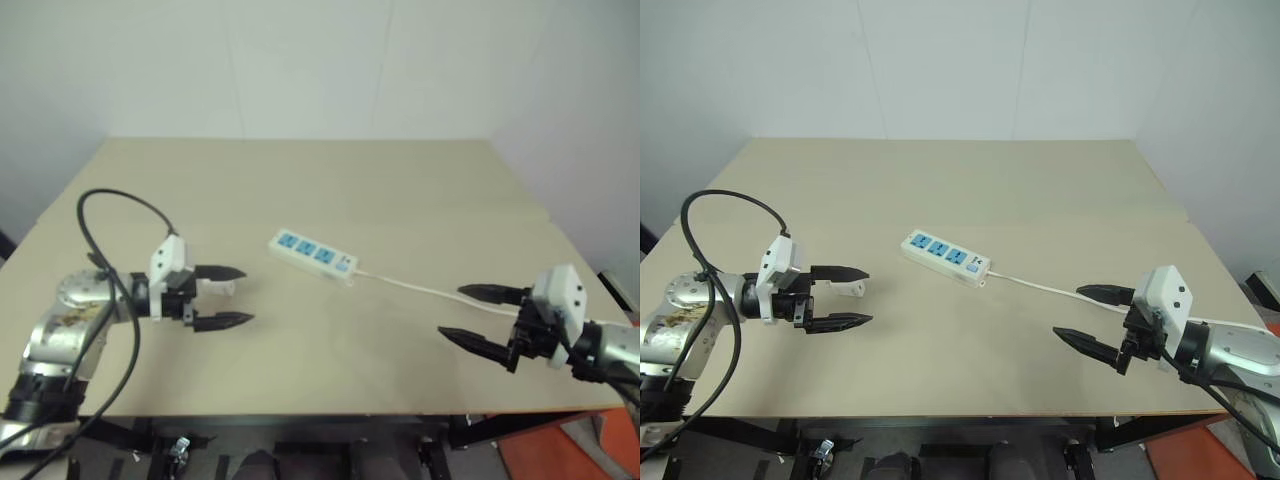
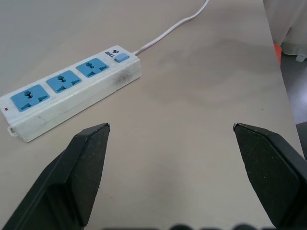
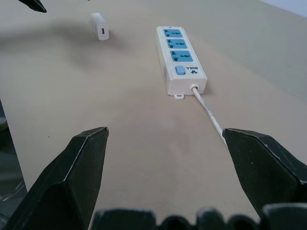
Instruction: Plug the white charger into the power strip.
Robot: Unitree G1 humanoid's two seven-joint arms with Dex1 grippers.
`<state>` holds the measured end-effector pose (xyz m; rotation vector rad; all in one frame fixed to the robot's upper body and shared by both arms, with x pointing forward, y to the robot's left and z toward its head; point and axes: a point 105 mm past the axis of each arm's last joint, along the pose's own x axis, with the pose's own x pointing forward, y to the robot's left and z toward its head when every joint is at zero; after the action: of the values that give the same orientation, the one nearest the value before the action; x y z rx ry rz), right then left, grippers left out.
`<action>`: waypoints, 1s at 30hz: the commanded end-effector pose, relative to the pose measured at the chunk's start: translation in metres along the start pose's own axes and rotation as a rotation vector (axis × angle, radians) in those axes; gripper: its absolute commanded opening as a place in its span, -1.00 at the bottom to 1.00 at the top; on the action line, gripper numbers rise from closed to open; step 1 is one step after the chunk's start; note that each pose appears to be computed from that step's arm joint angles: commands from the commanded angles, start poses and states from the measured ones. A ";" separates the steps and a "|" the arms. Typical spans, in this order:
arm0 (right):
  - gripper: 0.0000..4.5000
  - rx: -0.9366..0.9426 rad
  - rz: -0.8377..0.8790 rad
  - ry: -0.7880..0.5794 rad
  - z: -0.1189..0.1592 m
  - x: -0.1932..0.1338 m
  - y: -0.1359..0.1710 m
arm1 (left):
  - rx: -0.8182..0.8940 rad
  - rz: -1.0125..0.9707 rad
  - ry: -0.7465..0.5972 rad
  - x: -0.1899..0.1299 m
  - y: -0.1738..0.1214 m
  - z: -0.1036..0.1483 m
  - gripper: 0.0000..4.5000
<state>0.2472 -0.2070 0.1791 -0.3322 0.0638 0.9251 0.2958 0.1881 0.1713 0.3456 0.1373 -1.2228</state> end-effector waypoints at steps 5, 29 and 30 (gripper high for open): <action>0.98 -0.070 -0.011 -0.023 0.011 -0.003 -0.001 | 0.057 -0.012 -0.041 0.000 0.002 0.021 1.00; 0.98 -0.093 0.043 0.166 -0.046 0.130 -0.092 | 0.090 0.079 0.101 -0.019 0.007 0.004 1.00; 0.98 -0.095 0.041 0.175 -0.048 0.135 -0.093 | 0.087 0.083 0.101 -0.018 0.005 0.003 1.00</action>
<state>0.4016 -0.1675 0.1304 -0.4649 0.1995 0.9562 0.2962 0.2088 0.1695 0.4660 0.2079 -1.1376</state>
